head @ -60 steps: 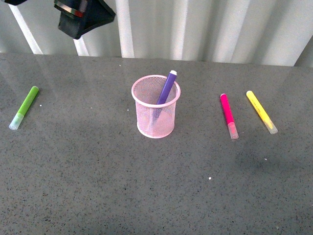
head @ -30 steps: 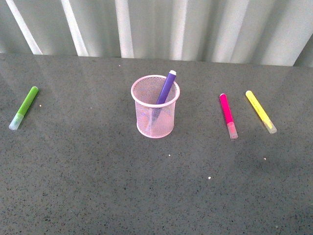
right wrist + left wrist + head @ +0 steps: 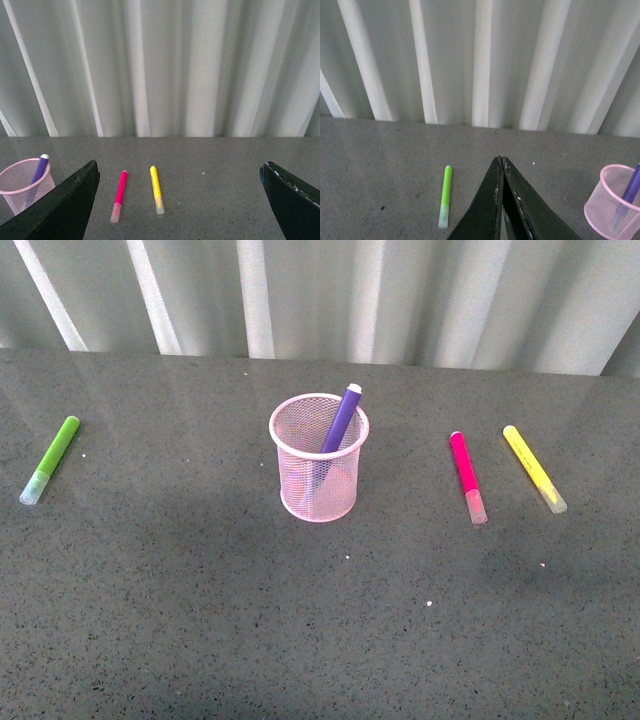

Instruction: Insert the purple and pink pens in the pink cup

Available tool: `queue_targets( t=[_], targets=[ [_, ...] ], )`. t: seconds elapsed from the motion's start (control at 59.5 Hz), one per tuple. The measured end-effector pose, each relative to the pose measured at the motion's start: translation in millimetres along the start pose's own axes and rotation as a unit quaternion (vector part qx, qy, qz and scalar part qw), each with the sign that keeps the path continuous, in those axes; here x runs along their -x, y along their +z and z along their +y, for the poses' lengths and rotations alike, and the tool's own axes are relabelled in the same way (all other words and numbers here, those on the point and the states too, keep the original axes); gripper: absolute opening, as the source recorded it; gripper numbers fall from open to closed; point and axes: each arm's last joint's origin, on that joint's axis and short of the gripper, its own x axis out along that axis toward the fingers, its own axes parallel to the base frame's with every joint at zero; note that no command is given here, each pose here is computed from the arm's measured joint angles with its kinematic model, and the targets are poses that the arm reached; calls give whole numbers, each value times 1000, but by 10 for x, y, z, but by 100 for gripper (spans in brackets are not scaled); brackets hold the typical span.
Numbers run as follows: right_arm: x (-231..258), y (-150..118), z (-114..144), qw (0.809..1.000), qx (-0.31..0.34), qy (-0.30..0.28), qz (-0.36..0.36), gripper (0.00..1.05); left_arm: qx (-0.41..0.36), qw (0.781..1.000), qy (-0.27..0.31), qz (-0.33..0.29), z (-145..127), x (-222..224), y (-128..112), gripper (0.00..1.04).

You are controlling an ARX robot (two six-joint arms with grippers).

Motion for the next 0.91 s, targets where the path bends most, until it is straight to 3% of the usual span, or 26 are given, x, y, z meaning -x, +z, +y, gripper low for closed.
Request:
queue_targets(
  t=[0.907],
  targets=[
    [0, 0, 0, 1000, 0, 0, 0, 98, 0, 1000, -2, -16, 0, 448, 98, 4]
  ],
)
